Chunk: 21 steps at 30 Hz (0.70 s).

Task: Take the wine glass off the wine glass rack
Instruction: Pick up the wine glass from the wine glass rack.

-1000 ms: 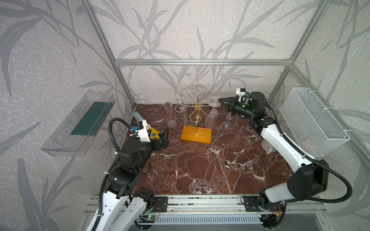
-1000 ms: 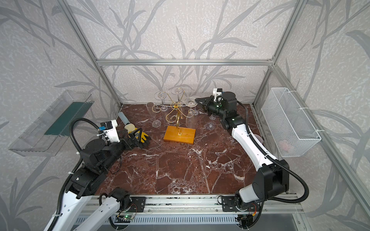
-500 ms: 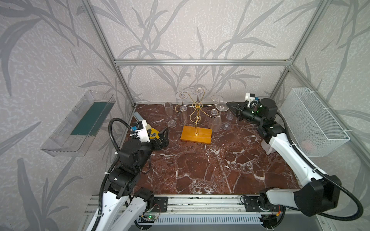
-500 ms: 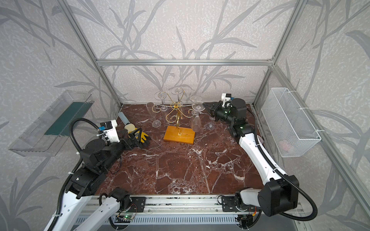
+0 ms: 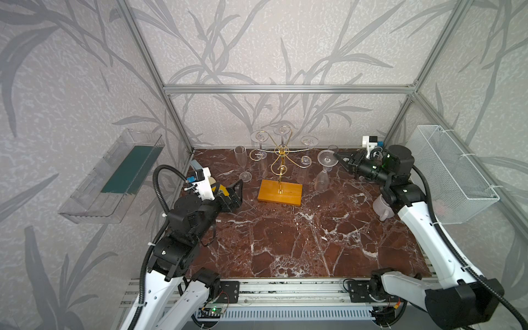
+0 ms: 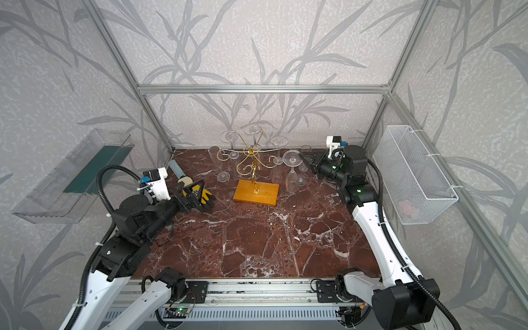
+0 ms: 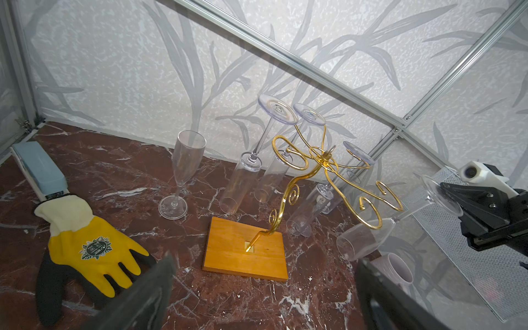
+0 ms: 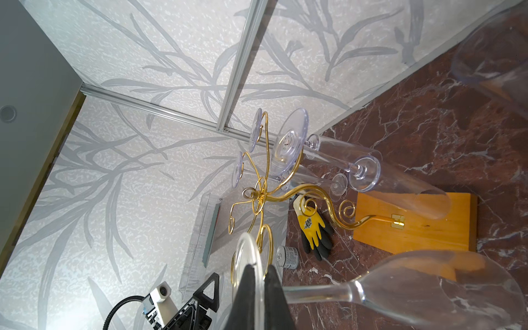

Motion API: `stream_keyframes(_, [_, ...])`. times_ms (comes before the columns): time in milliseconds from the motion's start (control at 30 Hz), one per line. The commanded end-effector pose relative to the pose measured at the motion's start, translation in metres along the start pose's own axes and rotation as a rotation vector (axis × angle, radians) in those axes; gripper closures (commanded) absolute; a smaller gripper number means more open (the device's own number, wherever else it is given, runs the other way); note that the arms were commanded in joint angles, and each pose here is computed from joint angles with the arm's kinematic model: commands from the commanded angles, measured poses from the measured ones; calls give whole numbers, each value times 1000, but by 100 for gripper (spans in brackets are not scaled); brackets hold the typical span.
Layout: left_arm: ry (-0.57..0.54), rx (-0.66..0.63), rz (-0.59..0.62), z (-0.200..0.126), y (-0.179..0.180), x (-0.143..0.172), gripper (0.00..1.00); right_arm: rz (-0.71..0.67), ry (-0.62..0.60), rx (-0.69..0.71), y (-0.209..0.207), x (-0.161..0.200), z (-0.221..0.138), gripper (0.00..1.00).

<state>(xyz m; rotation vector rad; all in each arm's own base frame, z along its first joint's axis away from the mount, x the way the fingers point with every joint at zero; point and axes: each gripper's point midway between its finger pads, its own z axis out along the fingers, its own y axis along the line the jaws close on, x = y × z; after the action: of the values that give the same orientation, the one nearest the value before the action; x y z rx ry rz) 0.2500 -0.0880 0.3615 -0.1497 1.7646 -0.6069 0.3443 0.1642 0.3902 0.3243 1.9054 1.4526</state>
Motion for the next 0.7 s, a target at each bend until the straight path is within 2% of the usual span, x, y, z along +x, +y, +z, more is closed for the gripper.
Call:
stream_keyframes(0, [-5,86,-53,-5,-22,-15,3,-256,-9,-61,50,-1,-23,100])
stream_keyframes(200, [30,194,-95,-5,-49,-25,5,-528,-54,-27,82,-2,-51,100])
stream_keyframes(400, [70,342,-143,0,-81,-34,5,-857,-137,-97,118,7,-77,100])
stream_keyframes(533, [110,434,-153,5,-100,-36,6,-1110,-191,-134,132,26,-92,100])
stream_keyframes(667, [139,564,-154,10,-123,-37,7,-1306,-159,-150,132,53,-88,100])
